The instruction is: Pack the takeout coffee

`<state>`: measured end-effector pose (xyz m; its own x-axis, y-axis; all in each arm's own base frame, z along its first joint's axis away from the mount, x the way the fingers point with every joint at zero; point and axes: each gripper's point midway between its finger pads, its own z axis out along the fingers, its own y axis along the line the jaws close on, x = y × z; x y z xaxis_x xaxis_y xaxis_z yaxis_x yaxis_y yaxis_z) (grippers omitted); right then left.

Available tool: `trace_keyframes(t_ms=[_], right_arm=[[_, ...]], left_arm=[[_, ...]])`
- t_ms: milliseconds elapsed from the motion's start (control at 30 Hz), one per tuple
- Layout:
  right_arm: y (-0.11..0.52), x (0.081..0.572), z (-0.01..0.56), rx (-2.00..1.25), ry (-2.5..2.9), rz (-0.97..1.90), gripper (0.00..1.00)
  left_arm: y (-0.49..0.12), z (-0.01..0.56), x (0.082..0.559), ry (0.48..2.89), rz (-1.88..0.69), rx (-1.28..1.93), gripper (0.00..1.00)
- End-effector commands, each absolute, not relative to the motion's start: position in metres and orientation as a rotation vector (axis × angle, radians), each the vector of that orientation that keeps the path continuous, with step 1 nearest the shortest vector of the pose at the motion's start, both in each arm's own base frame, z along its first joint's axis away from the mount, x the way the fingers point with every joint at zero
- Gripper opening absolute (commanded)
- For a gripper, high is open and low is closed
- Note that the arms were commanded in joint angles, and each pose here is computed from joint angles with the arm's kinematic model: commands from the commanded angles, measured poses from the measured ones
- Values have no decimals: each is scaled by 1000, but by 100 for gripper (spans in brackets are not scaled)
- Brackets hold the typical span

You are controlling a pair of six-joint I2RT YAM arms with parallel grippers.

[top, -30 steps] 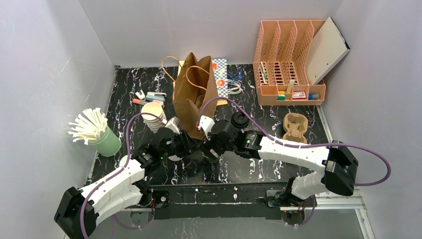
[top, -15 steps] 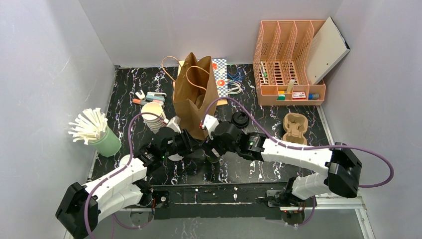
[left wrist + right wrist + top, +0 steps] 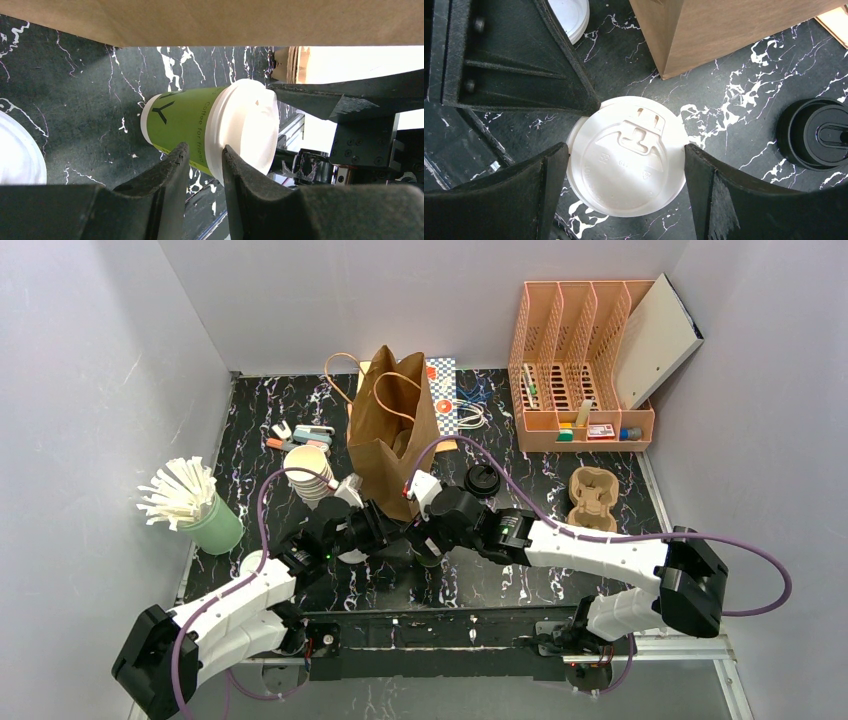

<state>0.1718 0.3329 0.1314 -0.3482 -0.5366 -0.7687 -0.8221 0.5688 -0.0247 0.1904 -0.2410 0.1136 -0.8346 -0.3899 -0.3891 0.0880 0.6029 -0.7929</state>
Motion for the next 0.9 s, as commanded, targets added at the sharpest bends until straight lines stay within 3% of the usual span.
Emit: trace_keyframes(t_ms=[0,200,867], right_arm=[[287,137,57,-1320,2255,274,80],[294,141,71,-1173,2277,310,75],[274,132,63,-1039,2396,236,77]], left_arm=[[-242,101,178,2351,-1184,-214,29],[-245,111,183,2332,-1182,-199,29],[-261,107,180,2356,-1197,-159,29]])
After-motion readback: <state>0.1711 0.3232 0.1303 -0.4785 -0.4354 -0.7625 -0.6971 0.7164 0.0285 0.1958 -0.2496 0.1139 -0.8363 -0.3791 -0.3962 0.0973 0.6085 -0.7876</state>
